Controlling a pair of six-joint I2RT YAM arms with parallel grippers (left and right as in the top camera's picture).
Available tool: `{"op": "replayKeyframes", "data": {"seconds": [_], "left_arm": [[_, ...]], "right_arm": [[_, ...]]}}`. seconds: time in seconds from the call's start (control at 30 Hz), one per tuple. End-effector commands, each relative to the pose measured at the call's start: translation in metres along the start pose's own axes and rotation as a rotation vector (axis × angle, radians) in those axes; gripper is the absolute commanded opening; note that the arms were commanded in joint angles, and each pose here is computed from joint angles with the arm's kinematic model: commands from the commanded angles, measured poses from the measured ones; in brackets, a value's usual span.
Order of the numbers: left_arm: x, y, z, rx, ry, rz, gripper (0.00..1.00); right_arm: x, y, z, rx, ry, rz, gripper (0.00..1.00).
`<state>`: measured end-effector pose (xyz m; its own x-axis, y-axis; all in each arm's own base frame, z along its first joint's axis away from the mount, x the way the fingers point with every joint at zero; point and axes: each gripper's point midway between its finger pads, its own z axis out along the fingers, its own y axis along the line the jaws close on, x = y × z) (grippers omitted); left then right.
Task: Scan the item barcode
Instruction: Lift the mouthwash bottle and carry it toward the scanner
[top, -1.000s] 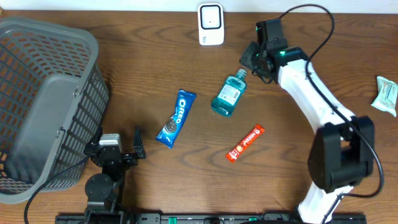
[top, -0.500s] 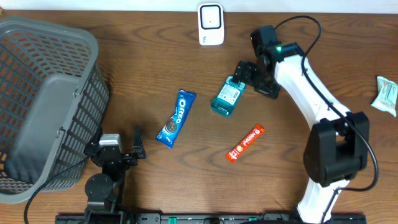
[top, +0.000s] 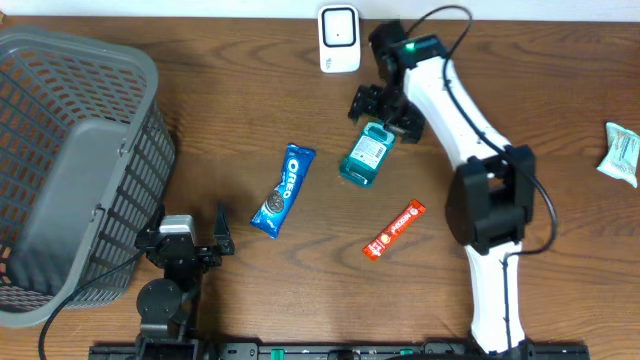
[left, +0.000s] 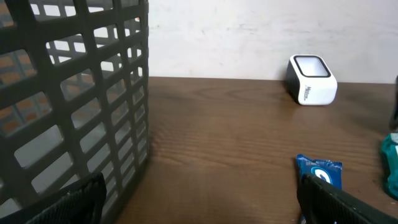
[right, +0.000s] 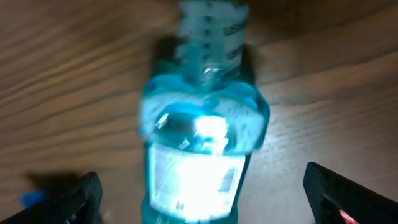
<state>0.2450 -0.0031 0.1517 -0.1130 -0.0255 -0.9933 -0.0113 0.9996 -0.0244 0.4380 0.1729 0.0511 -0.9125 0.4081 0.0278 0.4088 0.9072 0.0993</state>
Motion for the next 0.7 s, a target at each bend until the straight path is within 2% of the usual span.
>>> {"op": "replayKeyframes", "data": {"seconds": [0.0, 0.4, 0.5, 0.67], "left_arm": [[0.018, 0.004, 0.001, -0.022, 0.055, 0.018, 0.98], [0.018, 0.004, 0.001, -0.022, 0.055, 0.019, 0.98], [0.018, 0.004, 0.001, -0.022, 0.055, 0.019, 0.98], [0.018, 0.004, 0.001, -0.022, 0.055, 0.019, 0.98]], "right_arm": [[-0.002, 0.001, 0.013, 0.013, 0.009, 0.093, 0.99], [-0.02, -0.006, 0.055, 0.038, 0.007, 0.117, 0.98], [-0.022, -0.01, 0.057, 0.044, 0.01, 0.115, 0.9], [-0.027, -0.014, 0.057, 0.071, -0.02, 0.097, 0.62]]}}
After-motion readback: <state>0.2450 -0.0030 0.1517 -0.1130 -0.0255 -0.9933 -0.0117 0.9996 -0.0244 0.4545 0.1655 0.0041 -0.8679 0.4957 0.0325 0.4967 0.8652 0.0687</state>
